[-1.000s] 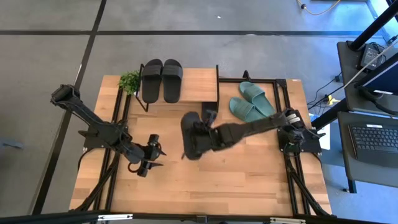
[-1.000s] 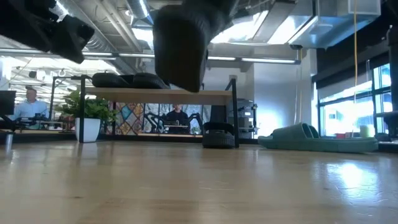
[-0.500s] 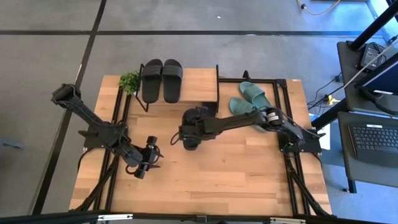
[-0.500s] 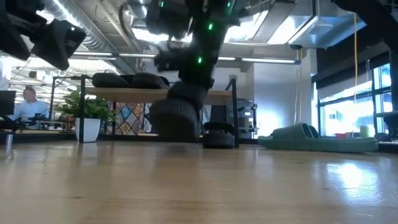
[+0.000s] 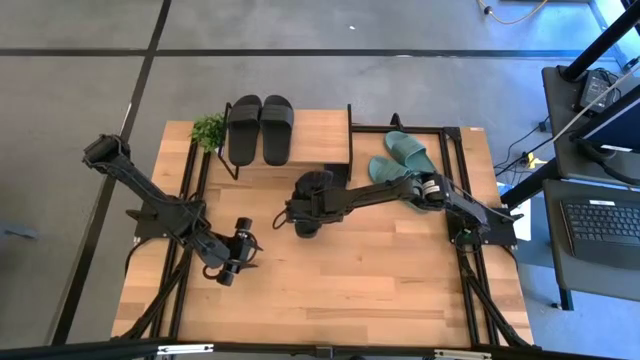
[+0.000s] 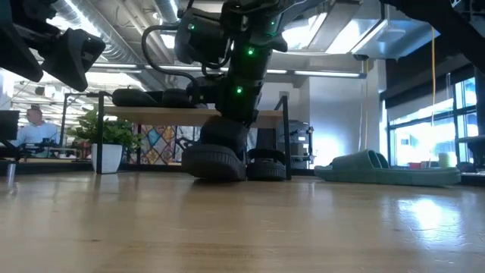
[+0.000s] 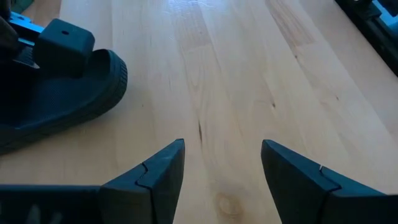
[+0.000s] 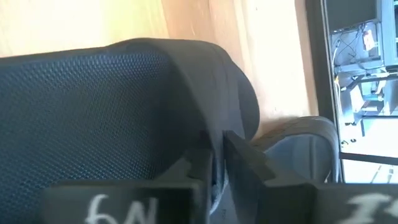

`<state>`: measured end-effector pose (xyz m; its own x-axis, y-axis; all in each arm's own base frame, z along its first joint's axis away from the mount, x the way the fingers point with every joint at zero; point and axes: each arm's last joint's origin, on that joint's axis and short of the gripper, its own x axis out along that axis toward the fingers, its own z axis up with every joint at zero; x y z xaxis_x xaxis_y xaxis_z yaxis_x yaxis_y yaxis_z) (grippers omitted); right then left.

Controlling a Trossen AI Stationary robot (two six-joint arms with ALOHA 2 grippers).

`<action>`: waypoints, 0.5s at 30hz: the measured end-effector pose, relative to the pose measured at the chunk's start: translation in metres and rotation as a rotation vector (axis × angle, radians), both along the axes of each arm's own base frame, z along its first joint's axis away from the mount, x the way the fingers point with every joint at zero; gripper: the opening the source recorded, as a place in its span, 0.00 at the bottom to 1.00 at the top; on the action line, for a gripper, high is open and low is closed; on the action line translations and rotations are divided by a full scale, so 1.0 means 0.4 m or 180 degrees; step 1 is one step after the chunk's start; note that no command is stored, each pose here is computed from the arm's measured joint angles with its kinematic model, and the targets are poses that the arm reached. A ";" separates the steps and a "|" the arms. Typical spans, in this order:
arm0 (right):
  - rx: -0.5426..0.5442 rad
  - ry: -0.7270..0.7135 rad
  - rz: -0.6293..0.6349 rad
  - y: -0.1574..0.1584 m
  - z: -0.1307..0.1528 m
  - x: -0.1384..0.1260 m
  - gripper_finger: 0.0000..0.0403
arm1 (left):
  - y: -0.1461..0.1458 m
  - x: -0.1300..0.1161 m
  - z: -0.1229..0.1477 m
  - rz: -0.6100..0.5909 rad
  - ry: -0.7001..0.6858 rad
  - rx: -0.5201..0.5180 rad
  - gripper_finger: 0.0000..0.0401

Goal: Pick and place slides into the shelf
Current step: Put the black slipper under the shelf

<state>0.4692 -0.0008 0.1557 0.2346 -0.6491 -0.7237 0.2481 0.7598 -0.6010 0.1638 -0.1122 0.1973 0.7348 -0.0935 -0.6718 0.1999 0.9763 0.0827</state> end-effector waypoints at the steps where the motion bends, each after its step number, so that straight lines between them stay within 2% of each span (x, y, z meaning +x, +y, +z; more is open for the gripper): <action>1: 0.0005 0.0004 0.0003 0.001 -0.001 0.000 0.12 | 0.000 0.000 0.000 -0.0001 0.0000 0.0001 0.51; 15: 0.0118 0.0082 0.0044 0.006 -0.007 -0.003 0.40 | 0.000 0.000 -0.001 -0.0002 0.0002 0.0004 0.51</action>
